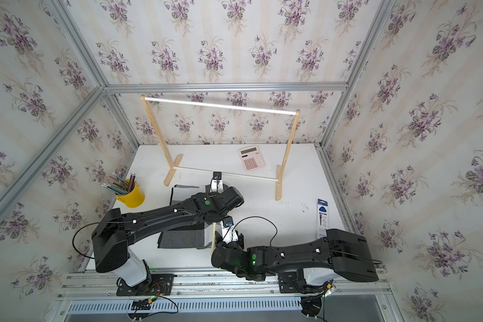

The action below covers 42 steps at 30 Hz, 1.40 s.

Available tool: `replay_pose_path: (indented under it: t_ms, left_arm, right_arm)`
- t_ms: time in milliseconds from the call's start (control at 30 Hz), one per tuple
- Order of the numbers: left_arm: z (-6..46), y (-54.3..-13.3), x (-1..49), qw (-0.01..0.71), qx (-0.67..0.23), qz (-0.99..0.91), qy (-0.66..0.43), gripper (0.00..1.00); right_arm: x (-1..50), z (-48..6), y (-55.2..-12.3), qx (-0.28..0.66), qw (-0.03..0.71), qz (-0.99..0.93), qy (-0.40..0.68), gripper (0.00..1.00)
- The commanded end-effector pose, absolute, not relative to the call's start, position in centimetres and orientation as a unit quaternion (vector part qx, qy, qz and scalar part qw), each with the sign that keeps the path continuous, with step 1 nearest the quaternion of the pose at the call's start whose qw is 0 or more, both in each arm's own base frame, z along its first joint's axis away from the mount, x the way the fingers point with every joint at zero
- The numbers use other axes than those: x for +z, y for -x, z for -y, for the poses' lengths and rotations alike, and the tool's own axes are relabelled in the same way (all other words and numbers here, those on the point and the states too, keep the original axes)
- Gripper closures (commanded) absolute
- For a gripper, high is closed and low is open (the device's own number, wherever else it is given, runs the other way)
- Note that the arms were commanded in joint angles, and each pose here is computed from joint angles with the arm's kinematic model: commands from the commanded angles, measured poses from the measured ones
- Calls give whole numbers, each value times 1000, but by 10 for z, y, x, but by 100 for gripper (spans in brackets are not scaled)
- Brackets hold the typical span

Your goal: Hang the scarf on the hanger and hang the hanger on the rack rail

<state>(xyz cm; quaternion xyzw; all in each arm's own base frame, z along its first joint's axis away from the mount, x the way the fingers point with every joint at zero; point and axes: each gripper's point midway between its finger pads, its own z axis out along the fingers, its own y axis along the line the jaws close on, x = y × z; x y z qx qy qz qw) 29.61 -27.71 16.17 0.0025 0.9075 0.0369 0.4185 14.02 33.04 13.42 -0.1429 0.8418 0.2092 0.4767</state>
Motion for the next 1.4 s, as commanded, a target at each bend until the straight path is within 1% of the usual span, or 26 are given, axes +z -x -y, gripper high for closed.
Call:
replay_pose_path:
  t_ms: [0, 200, 333, 467, 633, 1100, 1167, 1367]
  left_arm:
    - [279, -303, 169, 437, 31, -899, 20, 100]
    - [276, -306, 164, 432, 33, -901, 27, 100]
    - [277, -306, 162, 429, 30, -902, 28, 100]
    - [277, -305, 163, 427, 25, -903, 28, 100]
    - [274, -302, 164, 426, 21, -904, 32, 100]
    - [270, -296, 161, 418, 10, -908, 32, 100]
    - [269, -296, 161, 418, 11, -908, 33, 100]
    - [270, -295, 160, 416, 6, -909, 32, 100]
  right_arm:
    - [158, -351, -135, 252, 493, -818, 156, 57]
    - [171, -351, -132, 264, 501, -809, 157, 57]
    - [171, -357, -132, 263, 503, -807, 165, 57]
    - [166, -362, -138, 230, 515, -809, 166, 57]
    - [162, -355, -150, 181, 531, -816, 143, 58]
    - [167, -329, -178, 145, 569, -805, 89, 58]
    - [169, -327, -178, 153, 571, -802, 85, 57]
    - [173, -338, -171, 226, 574, -781, 97, 56]
